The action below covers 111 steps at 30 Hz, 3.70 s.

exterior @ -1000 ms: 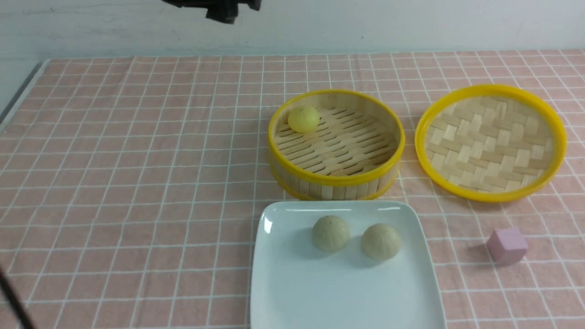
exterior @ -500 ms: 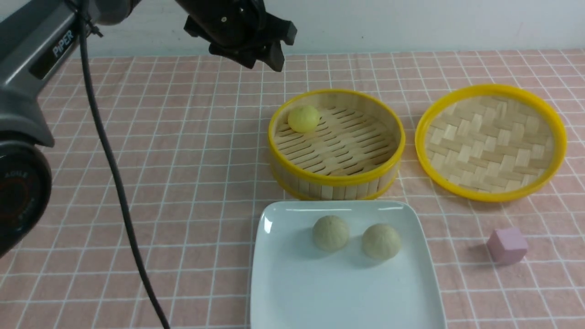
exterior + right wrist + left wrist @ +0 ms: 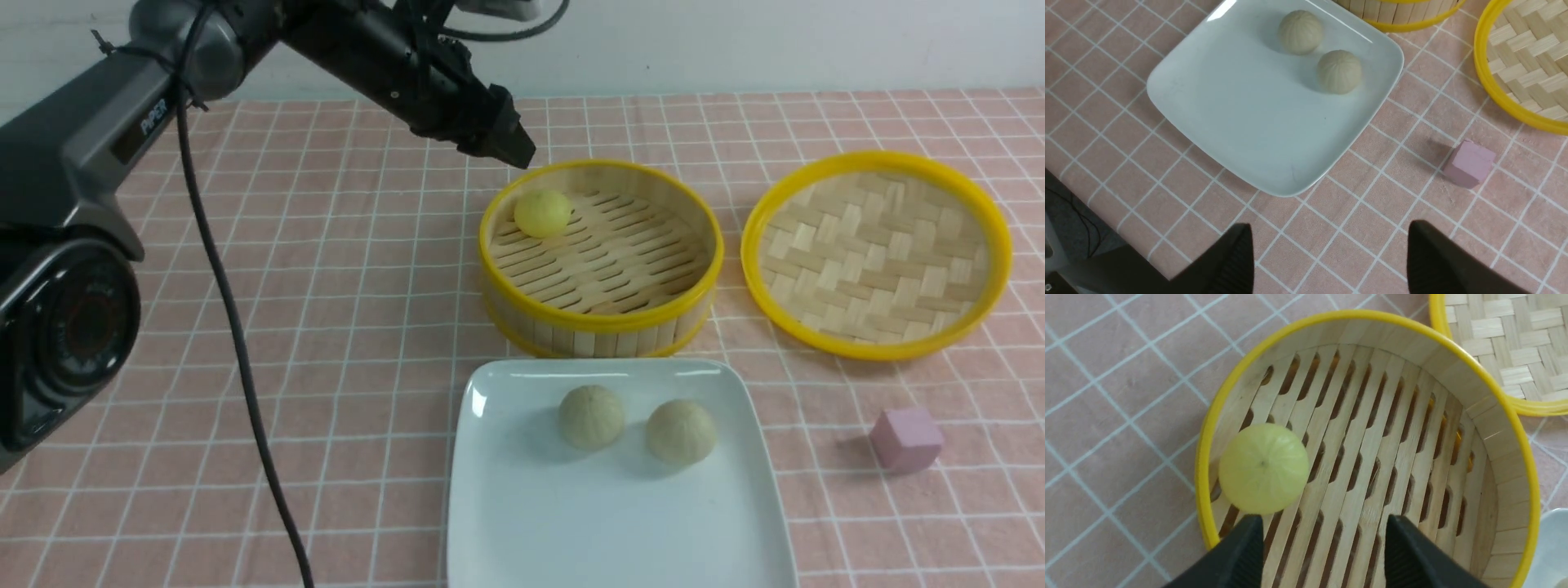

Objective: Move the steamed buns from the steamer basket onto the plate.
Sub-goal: Use the left arm to grab the steamed stuffed bun that is closest to it, then use the left arm to put the steamed stuffed bun into the plate

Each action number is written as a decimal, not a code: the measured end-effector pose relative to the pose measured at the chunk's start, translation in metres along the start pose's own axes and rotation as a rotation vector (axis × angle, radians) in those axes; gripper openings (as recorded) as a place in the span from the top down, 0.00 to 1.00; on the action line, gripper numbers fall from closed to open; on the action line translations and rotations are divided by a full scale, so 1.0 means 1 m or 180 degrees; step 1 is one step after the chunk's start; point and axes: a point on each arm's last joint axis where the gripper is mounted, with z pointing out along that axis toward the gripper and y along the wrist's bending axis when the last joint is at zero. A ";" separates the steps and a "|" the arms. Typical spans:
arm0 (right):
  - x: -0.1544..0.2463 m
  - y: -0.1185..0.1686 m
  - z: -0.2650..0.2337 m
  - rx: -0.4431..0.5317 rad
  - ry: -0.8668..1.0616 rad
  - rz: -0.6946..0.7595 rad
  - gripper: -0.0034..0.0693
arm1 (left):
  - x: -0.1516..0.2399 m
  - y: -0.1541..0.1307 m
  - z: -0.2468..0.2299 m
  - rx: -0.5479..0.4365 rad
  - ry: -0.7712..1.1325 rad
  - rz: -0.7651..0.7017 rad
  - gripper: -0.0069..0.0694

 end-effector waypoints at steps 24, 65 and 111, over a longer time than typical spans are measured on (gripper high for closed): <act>0.000 0.000 0.000 -0.0001 0.0000 0.0040 0.27 | 0.015 0.020 0.037 -0.0128 -0.0069 0.0717 0.36; 0.000 0.000 0.000 -0.0001 0.0000 0.0107 0.27 | 0.030 0.025 0.070 0.0007 -0.0141 0.0907 0.36; 0.000 0.000 0.000 -0.0001 0.0000 0.0110 0.27 | 0.033 0.029 0.071 0.0124 -0.0181 0.0596 0.88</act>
